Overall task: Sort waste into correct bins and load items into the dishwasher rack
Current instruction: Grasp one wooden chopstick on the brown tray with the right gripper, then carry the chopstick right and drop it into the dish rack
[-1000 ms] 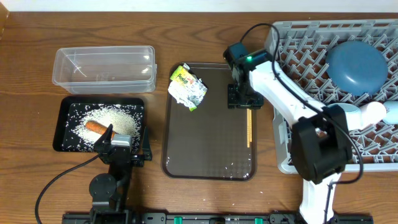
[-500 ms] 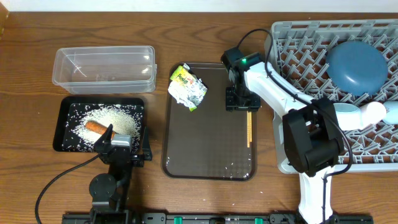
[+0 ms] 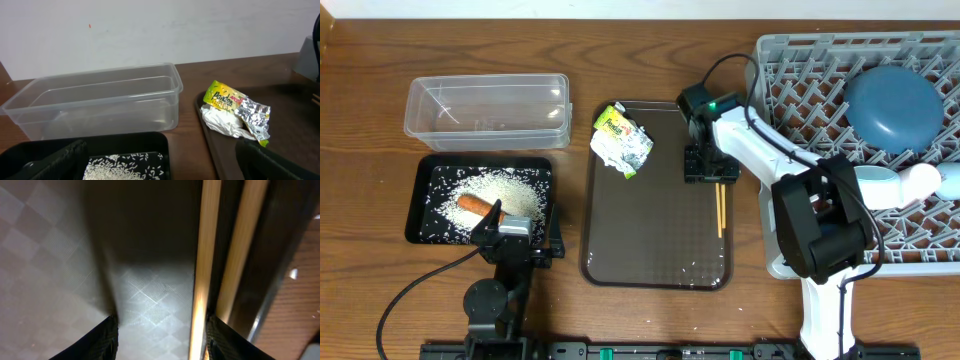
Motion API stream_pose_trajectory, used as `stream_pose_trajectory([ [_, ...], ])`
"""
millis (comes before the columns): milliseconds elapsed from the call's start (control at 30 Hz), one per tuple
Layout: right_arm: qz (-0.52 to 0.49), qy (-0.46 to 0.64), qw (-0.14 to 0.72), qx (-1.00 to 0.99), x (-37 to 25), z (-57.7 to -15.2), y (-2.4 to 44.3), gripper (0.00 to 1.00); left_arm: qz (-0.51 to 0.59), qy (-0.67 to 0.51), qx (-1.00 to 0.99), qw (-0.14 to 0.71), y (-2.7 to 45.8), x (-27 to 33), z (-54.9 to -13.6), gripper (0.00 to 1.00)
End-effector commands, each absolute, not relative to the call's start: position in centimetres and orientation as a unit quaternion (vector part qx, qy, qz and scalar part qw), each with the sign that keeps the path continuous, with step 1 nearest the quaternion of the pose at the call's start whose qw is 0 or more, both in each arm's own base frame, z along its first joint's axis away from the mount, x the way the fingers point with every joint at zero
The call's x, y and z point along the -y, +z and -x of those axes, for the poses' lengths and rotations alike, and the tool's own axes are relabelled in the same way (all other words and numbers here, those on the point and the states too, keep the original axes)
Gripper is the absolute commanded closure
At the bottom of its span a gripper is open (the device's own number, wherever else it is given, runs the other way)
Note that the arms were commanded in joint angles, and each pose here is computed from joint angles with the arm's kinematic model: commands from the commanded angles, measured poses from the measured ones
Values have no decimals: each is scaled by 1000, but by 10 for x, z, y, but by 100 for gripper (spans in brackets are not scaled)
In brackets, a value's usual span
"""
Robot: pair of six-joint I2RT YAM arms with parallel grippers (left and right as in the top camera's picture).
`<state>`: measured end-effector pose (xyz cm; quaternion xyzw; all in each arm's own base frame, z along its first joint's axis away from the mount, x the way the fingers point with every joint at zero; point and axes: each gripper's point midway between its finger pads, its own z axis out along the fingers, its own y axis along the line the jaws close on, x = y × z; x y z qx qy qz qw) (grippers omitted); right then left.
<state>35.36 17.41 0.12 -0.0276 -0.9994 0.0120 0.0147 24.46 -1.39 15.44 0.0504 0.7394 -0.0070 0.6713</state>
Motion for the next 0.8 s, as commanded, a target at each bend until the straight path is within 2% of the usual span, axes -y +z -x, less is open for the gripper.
stream_pose_trajectory([
  [0, 35, 21, 20, 999, -169, -350, -6, 47, -56, -7, -754, 655, 140, 14, -244, 4],
  [133, 35, 20, 18, 999, -170, -350, -6, 50, -56, -7, -754, 655, 139, 14, -244, 4],
  [300, 35, 18, 15, 999, -171, -352, -6, 88, -55, -7, -754, 655, 139, 14, -244, 4],
  [367, 33, 16, 11, 999, -173, -353, -6, 99, -55, -7, -754, 655, 139, 14, -244, 4],
  [567, 21, -38, 7, 999, -190, -361, 17, 99, -56, -7, -754, 655, 139, 14, -244, 4],
  [767, 7, -117, -55, 992, -190, -388, 98, 99, -56, -7, -754, 655, 139, 14, -244, 4],
])
